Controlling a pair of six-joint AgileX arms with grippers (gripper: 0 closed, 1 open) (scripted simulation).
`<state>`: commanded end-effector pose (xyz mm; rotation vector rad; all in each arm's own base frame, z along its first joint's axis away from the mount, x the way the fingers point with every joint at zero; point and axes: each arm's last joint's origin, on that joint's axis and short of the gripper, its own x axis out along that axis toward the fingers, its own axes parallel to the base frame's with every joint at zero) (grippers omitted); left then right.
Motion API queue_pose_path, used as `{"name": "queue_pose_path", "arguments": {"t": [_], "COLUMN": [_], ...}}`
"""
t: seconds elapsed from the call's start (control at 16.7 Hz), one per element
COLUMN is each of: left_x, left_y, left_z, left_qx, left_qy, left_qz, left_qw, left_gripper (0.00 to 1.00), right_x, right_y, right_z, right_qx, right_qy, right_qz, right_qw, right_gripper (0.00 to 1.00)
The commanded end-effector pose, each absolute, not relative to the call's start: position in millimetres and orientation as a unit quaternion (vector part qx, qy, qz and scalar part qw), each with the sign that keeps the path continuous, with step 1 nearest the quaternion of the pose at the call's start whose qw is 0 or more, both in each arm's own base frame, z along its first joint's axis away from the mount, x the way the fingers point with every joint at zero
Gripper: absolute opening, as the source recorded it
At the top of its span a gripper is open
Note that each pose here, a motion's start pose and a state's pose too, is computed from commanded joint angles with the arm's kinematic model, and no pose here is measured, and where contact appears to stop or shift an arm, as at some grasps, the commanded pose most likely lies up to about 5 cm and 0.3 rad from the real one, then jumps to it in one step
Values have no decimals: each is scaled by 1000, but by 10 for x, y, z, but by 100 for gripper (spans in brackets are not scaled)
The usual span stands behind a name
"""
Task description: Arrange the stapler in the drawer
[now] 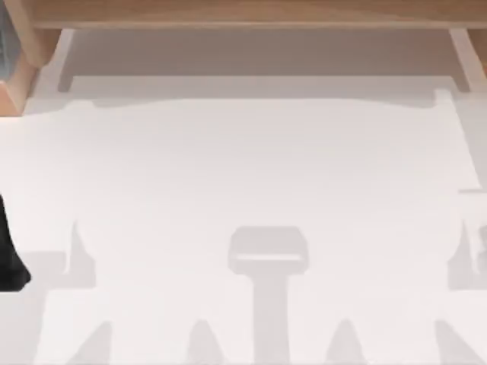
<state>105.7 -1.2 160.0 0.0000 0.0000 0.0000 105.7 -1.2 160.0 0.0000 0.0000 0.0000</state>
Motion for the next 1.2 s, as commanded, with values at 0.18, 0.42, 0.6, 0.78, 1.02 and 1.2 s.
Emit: {"name": "queue_pose_path", "arguments": {"t": [0.18,0.42,0.6,0.78,1.02,1.2], "left_x": [1057,1057,1057,1057,1057,1057], "left_y": [-12,-12,-12,-12,-12,-12], "left_z": [1600,1600,1600,1600,1600,1600], "left_qx": [0,0,0,0,0,0], "left_qy": [0,0,0,0,0,0], "left_qz": [0,0,0,0,0,0], "left_qw": [1000,1000,1000,1000,1000,1000], "left_gripper": [100,100,100,100,100,100], "right_x": [1059,1103,1230,1461,1900,2276], "right_y": [-11,-8,-11,-16,-25,-40], "right_z": [1610,1750,1913,2074,2215,2194], "right_qx": [0,-1,1,2,8,13], "right_qy": [5,68,159,265,401,497], "right_qz": [1,3,0,-4,-8,-12], "right_qw": [1000,998,987,964,916,867], "right_gripper": [100,100,100,100,100,100]}}
